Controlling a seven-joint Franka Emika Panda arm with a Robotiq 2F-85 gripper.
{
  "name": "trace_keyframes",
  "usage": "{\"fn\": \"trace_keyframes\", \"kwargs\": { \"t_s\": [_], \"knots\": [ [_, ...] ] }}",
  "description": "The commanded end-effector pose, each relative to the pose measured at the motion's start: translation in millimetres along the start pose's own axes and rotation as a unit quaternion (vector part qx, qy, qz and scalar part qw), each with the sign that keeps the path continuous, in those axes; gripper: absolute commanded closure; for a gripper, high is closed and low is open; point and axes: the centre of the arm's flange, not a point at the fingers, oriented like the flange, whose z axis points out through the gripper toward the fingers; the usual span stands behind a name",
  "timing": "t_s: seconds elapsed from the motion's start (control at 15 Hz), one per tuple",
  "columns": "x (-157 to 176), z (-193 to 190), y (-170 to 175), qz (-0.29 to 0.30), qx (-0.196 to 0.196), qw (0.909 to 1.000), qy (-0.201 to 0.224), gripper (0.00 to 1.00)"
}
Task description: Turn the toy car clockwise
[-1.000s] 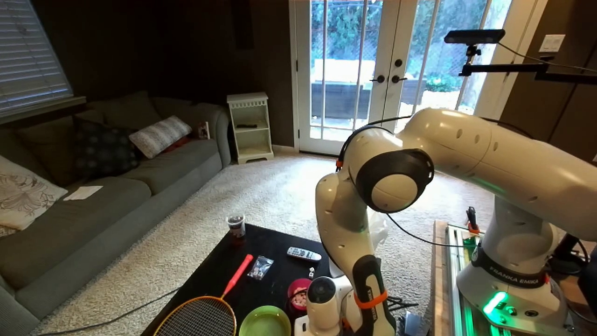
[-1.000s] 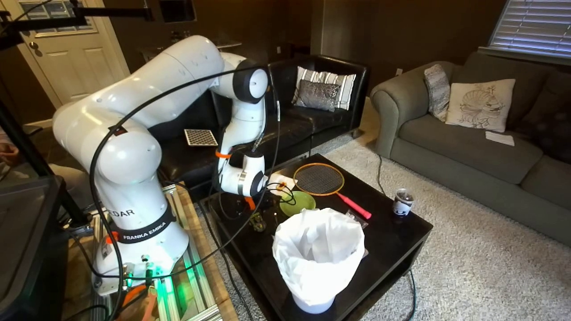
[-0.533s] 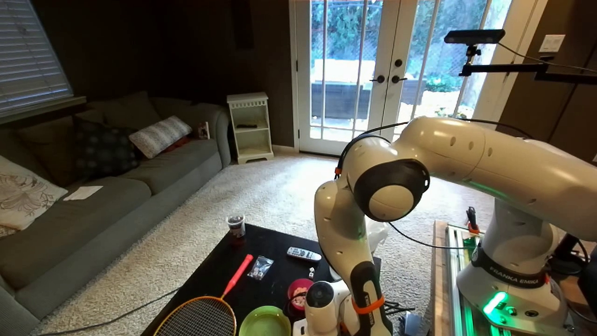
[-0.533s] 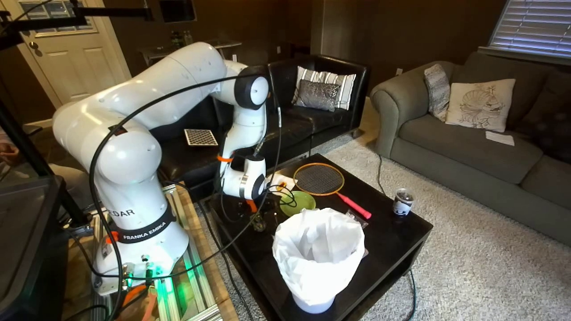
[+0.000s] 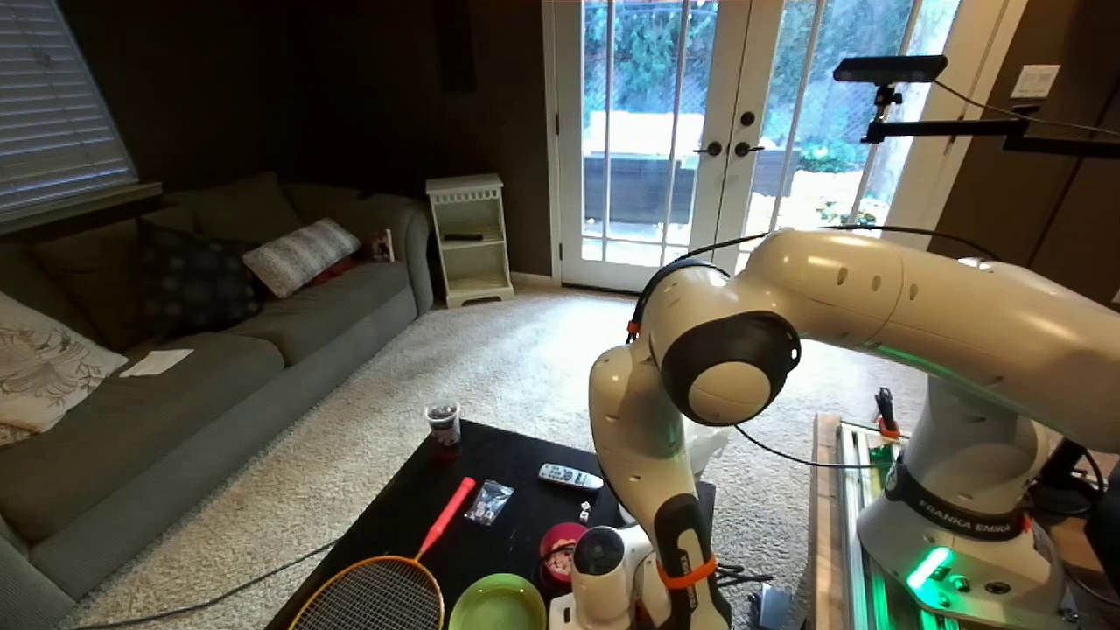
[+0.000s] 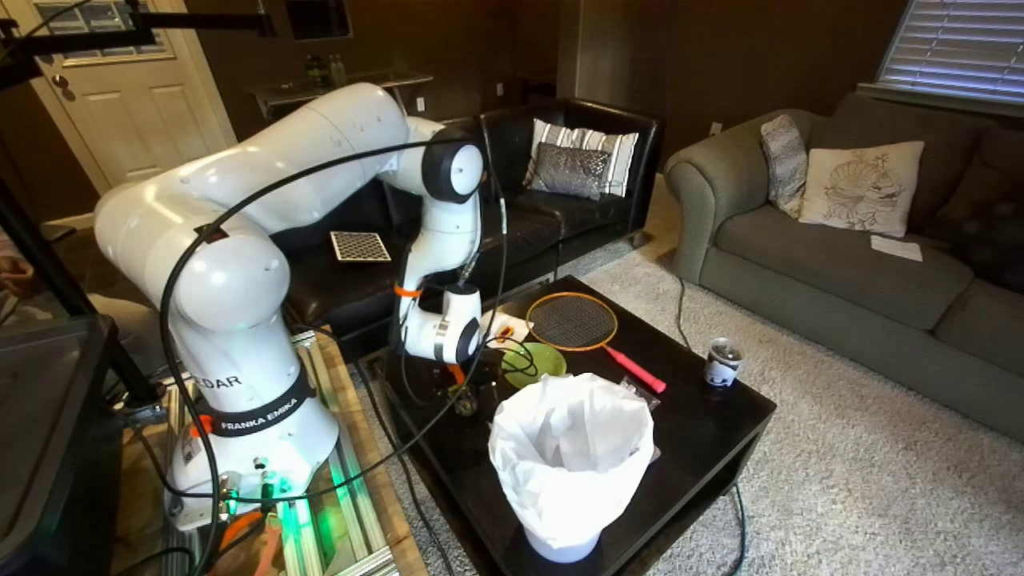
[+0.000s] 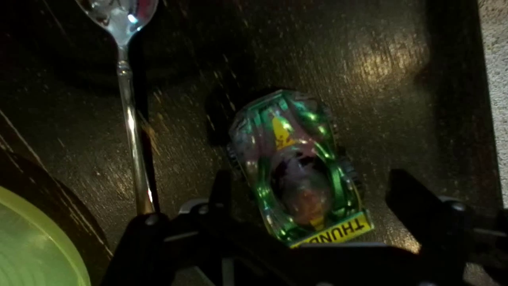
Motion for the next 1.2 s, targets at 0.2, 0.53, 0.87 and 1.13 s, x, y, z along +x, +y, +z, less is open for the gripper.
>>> {"fn": "trace_keyframes", "kwargs": {
  "t_s": [0.2, 0.53, 0.87, 1.13],
  "knots": [
    [-3.0, 12.2, 5.0, -0.01, -0.011, 0.9998, 0.01, 0.0],
    [-3.3, 13.3, 4.4, -0.012, -0.009, 0.9998, 0.013, 0.34],
    [-3.5, 12.0, 4.1, -0.013, -0.009, 0.9998, 0.016, 0.56],
    [-2.5, 3.0, 1.4, -0.003, -0.005, 0.9999, 0.013, 0.58]
  ]
}}
